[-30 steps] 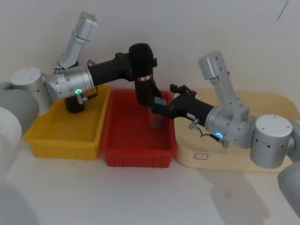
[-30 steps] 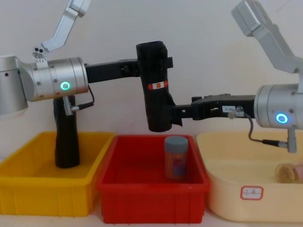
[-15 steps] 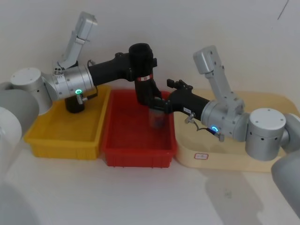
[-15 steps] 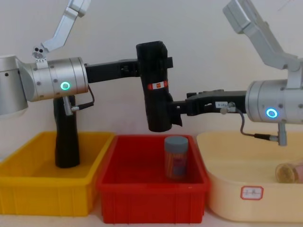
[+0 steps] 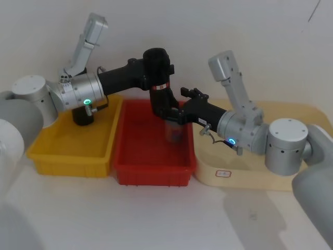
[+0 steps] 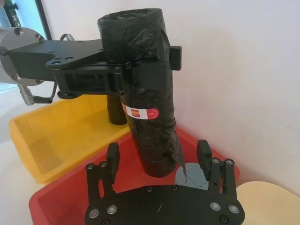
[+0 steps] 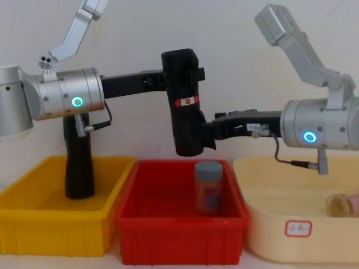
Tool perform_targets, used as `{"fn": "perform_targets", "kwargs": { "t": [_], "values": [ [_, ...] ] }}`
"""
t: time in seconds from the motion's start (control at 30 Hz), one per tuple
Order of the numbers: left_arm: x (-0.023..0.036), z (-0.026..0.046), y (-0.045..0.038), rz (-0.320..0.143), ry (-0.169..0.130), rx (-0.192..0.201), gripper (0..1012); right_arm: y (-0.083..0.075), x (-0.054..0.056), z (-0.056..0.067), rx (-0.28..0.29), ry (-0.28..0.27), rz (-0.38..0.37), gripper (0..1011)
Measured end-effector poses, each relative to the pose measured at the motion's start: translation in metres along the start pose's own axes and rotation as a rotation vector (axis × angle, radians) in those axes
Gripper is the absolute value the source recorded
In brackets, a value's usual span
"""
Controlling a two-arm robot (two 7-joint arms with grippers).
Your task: Pick up the garbage bag with the one hand and transfer it to the other hand.
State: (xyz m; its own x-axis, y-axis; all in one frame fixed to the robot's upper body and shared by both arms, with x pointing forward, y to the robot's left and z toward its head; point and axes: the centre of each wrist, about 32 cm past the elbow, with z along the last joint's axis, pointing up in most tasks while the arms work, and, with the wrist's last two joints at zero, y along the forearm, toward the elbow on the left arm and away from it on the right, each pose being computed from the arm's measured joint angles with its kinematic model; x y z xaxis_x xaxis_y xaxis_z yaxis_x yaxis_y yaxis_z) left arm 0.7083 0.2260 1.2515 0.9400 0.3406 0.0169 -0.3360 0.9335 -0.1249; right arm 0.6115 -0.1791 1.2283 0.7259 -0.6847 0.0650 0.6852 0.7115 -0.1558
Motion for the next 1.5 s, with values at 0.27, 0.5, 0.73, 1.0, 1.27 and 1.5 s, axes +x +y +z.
{"fn": "perform_targets", "kwargs": {
  "t": [0.27,0.5,0.73,1.0,1.27,1.5],
  "values": [
    [0.0000,0.0000,0.0000,0.000,0.000,0.000,400,0.008,0.001,-0.004,0.014,0.011,0.002,1000],
    [0.0000,0.0000,0.0000,0.000,0.000,0.000,400,0.013,0.001,-0.006,0.026,0.016,0.008,1000],
    [0.0000,0.0000,0.0001,0.000,0.000,0.000,400,0.018,0.001,-0.006,0.031,0.018,0.015,1001],
    [0.0000,0.0000,0.0000,0.000,0.000,0.000,400,0.023,0.001,-0.007,0.034,0.022,0.023,1000],
    [0.0000,0.0000,0.0000,0.000,0.000,0.000,400,0.029,0.001,-0.008,0.036,0.027,0.030,1000],
    [0.0000,0.0000,0.0000,0.000,0.000,0.000,400,0.033,0.000,-0.008,0.034,0.024,0.032,1001]
  ]
}}
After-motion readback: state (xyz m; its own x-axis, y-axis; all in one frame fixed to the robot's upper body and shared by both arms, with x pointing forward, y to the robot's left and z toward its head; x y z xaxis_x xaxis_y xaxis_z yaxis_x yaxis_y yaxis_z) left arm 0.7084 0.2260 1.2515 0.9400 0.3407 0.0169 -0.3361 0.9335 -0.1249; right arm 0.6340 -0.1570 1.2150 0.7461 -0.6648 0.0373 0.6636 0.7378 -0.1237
